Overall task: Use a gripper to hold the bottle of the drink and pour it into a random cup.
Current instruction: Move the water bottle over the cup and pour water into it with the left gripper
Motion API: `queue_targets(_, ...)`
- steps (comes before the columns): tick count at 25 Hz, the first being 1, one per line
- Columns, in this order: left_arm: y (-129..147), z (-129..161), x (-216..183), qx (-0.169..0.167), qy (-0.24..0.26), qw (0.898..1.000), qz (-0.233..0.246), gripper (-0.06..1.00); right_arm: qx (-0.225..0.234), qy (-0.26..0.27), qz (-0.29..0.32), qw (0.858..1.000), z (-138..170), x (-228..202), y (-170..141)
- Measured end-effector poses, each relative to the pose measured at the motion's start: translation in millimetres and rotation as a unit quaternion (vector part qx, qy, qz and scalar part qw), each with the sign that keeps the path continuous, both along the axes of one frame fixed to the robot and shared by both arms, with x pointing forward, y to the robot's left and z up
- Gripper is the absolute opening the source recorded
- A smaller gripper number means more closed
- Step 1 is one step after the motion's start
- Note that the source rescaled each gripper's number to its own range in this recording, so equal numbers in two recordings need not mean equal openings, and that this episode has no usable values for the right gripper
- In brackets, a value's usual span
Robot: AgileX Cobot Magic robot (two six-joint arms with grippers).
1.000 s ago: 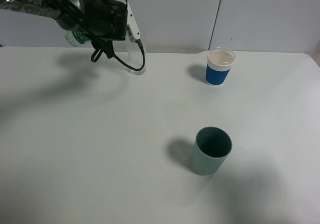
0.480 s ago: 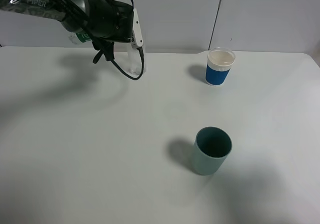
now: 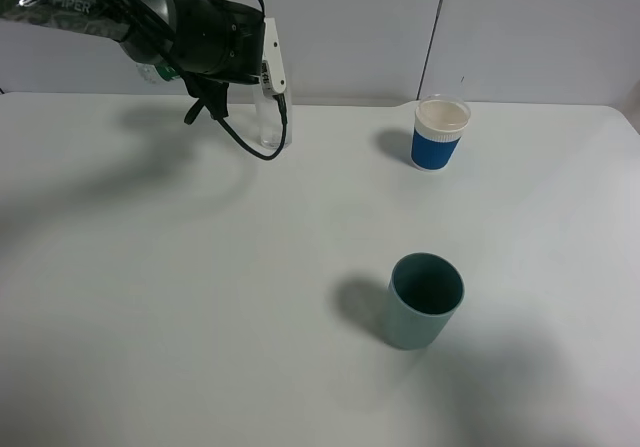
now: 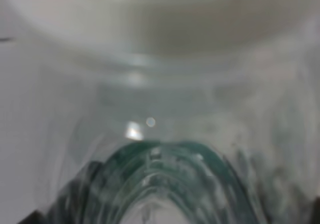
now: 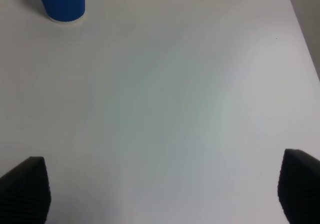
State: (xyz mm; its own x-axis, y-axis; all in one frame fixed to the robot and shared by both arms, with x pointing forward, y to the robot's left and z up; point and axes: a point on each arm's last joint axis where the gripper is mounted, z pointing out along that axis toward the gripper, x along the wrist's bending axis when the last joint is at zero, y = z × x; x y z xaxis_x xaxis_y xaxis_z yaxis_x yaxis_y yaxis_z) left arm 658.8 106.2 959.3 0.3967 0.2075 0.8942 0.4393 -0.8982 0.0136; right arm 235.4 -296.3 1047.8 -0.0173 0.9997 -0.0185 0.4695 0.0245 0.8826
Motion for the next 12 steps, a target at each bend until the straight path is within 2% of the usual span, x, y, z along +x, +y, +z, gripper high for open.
queue_targets(12, 15, 3, 9, 0.011, -0.010, 1.000, 0.004, 0.00, 0.000, 0.000, 0.000, 1.000, 0, 0, 0)
